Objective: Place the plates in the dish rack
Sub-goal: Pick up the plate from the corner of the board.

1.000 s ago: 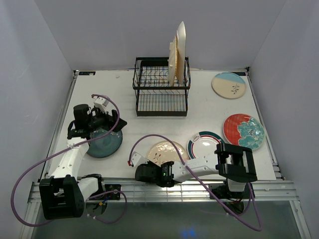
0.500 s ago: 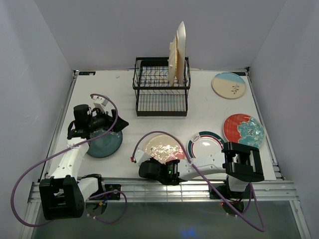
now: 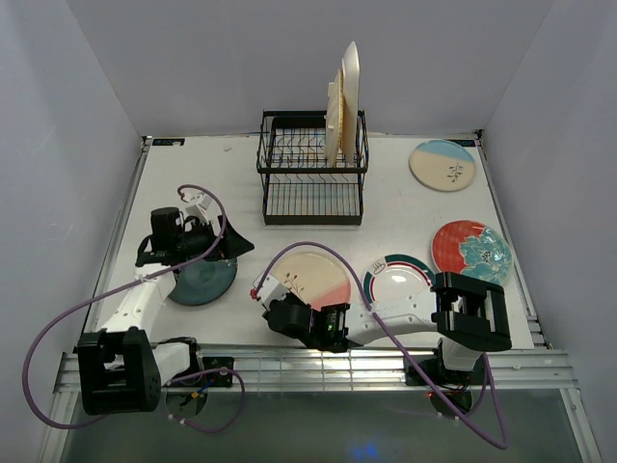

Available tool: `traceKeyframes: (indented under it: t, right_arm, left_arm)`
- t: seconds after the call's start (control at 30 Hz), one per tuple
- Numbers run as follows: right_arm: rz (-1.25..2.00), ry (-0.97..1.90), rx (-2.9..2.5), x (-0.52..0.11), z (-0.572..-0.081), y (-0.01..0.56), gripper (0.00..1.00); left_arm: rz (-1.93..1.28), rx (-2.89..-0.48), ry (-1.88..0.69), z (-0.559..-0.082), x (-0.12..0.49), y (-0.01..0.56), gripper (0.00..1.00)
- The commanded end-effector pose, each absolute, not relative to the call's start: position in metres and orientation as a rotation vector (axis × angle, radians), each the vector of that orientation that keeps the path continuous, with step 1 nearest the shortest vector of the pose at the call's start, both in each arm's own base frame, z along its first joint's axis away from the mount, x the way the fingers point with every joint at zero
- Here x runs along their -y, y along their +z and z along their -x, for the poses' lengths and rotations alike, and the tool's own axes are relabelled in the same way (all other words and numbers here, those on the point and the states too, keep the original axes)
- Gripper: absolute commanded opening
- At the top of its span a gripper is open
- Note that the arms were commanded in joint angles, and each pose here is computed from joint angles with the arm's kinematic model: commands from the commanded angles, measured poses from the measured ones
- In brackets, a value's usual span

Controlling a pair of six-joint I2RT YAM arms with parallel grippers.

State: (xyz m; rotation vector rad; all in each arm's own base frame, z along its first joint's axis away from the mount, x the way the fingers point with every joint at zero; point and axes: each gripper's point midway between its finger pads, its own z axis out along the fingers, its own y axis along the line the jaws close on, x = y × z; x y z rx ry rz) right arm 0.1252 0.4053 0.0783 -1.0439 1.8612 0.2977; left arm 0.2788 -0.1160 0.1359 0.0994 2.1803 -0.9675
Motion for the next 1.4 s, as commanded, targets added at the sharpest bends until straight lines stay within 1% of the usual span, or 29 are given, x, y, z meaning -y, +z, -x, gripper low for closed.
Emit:
traceKeyframes:
  t: [0.0, 0.13, 0.23, 0.4, 0.77, 0.9, 0.97, 1.1, 1.17, 1.33, 1.37]
  right_arm:
    - [0.873, 0.414, -1.73, -0.429, -0.141, 0.133, 0.08]
    - [0.848, 0.423, -1.684, -0.44, -0.147, 0.145, 0.08]
    - [0.833, 0.444, -1.637, -0.448, -0.15, 0.157, 0.08]
    - [0.827, 0.45, -1.603, -0.465, -0.156, 0.166, 0.08]
    - [0.84, 0.454, -1.543, -0.482, -0.165, 0.167, 0.08]
    - [0.835, 0.489, -1.518, -0.482, -0.162, 0.169, 0.08]
    - [0.836, 0.495, -1.513, -0.481, -0.161, 0.17, 0.08]
    - [0.844, 0.539, -1.491, -0.481, -0.156, 0.172, 0.08]
    - [0.853, 0.558, -1.482, -0.481, -0.153, 0.173, 0.08]
    - [0.864, 0.575, -1.481, -0.481, -0.15, 0.174, 0.08]
    - [0.866, 0.579, -1.481, -0.48, -0.15, 0.174, 0.08]
  left_arm:
    - [-0.038, -2.252, -1.048, -0.269, 0.127, 0.12, 0.96]
    - [0.039, -2.33, -1.096, -0.266, 0.13, 0.106, 0.95]
    - [0.027, -2.369, -1.125, -0.26, 0.141, 0.1, 0.95]
    - [0.057, -2.409, -1.263, -0.246, 0.157, 0.102, 0.97]
    - [0.109, -2.501, -1.278, -0.239, 0.167, 0.089, 0.97]
    - [0.116, -2.516, -1.283, -0.238, 0.168, 0.086, 0.9]
    - [0.11, -2.518, -1.287, -0.238, 0.168, 0.086, 0.83]
    - [0.111, -2.526, -1.289, -0.238, 0.168, 0.085, 0.73]
    - [0.109, -2.526, -1.289, -0.238, 0.168, 0.085, 0.7]
    - [0.114, -2.53, -1.27, -0.24, 0.167, 0.083, 0.54]
    - [0.117, -2.534, -1.271, -0.239, 0.167, 0.082, 0.53]
